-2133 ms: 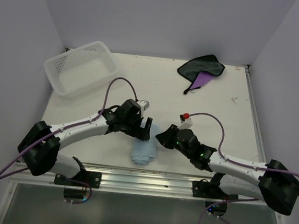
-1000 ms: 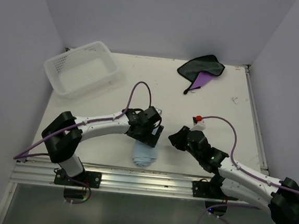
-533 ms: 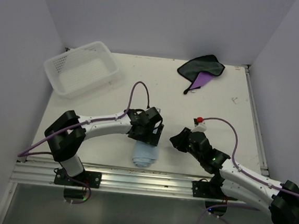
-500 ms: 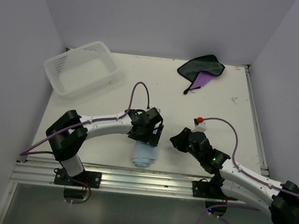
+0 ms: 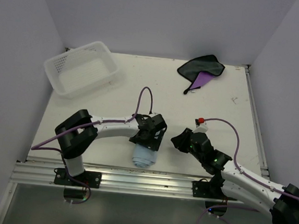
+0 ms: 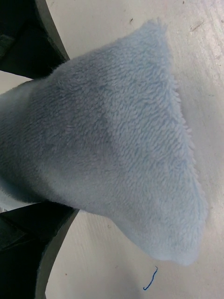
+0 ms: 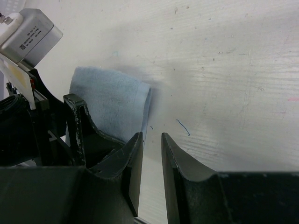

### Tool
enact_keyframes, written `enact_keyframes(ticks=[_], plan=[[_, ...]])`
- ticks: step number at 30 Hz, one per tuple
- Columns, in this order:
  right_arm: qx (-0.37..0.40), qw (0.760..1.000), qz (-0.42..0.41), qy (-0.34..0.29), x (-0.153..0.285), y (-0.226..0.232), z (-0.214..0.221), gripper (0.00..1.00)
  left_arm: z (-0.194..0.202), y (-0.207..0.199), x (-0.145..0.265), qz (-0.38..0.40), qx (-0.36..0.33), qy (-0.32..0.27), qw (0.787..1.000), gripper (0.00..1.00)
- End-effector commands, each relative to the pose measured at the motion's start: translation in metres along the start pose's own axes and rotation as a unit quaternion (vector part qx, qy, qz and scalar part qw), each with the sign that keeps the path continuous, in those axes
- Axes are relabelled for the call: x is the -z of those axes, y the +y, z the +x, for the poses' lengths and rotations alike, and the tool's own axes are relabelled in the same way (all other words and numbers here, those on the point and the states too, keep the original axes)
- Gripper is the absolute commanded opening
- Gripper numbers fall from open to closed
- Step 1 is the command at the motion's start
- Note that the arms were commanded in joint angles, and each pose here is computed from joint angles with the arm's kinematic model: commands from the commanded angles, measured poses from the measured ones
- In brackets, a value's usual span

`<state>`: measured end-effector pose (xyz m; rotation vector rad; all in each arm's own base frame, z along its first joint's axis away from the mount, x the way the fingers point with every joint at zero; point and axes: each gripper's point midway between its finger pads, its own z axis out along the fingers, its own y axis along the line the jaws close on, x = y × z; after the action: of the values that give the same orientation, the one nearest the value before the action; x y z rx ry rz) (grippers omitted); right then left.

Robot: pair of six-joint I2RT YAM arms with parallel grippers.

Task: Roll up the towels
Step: Place the rolled towel into the container

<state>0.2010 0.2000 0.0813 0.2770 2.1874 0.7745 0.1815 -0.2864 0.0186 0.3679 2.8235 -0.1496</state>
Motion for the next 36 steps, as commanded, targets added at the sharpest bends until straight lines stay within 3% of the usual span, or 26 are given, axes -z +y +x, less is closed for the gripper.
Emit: enact_keyframes(ticks=[1, 8, 19, 26, 32, 36], plan=[[0.008, 1.000, 0.003, 0.002, 0.003, -0.004, 0.000, 0.27, -0.005, -0.001, 0.000, -0.011, 0.005, -0.014, 1.000, 1.00], [0.008, 1.000, 0.005, -0.001, 0.004, -0.005, -0.001, 0.27, 0.004, 0.007, -0.002, -0.034, -0.006, -0.009, 0.999, 0.97], [0.008, 1.000, 0.004, 0.001, 0.004, -0.004, -0.001, 0.27, 0.007, 0.012, 0.003, -0.055, -0.032, -0.013, 0.998, 0.81], [0.013, 1.000, 0.011, 0.000, 0.004, -0.005, -0.003, 0.27, 0.000, -0.011, 0.016, 0.026, -0.034, -0.038, 0.998, 0.77], [0.015, 1.000, 0.012, 0.001, 0.004, -0.004, -0.004, 0.27, -0.006, -0.014, 0.029, 0.046, -0.040, -0.057, 0.996, 0.67], [0.016, 1.000, 0.013, 0.001, 0.004, -0.002, -0.006, 0.27, -0.006, -0.014, 0.031, 0.053, -0.045, -0.058, 0.996, 0.66]])
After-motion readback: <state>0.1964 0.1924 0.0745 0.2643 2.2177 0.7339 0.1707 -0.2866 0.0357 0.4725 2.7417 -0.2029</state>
